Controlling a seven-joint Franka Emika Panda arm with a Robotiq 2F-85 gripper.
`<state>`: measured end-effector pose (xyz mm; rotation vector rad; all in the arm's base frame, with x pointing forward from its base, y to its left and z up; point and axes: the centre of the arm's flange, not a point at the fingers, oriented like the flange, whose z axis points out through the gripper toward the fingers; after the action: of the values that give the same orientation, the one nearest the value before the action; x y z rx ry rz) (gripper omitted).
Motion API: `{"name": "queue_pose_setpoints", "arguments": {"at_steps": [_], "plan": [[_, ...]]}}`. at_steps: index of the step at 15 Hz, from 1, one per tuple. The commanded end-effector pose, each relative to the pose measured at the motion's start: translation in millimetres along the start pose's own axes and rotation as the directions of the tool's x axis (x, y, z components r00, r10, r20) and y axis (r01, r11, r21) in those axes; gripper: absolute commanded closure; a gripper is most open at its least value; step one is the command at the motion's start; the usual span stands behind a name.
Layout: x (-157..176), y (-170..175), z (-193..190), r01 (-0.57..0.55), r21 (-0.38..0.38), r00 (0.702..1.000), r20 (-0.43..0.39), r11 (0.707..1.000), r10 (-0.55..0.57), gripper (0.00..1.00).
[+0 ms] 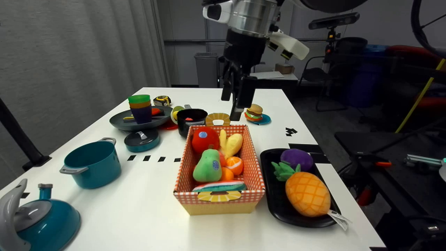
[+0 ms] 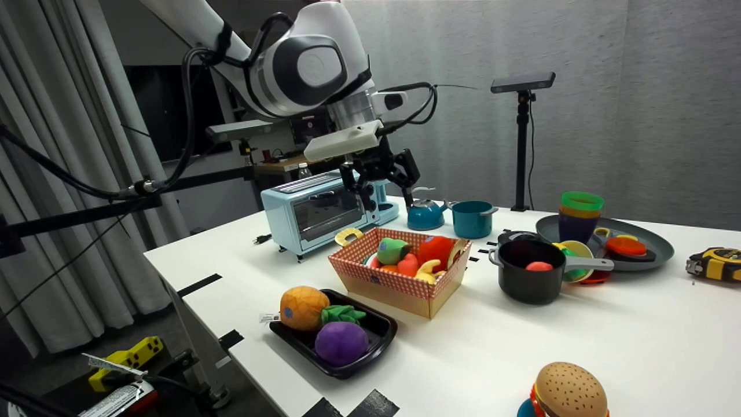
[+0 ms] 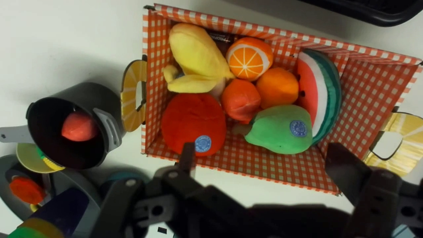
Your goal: Remove the orange plush toy from the box and put it on the tray
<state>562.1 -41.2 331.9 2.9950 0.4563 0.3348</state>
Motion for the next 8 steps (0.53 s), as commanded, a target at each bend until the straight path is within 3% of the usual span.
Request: {"name": "queue_pose_setpoints", "arguments": {"at_steps": [1, 8], "plan": [[3.4, 1.4, 3.8, -0.003, -0.001, 1.000, 0.002, 1.000, 0.003, 0.00], [13.0, 5.5, 13.1, -0.018, -0.005, 1.000, 0.006, 1.000, 0.018, 0.00]]}}
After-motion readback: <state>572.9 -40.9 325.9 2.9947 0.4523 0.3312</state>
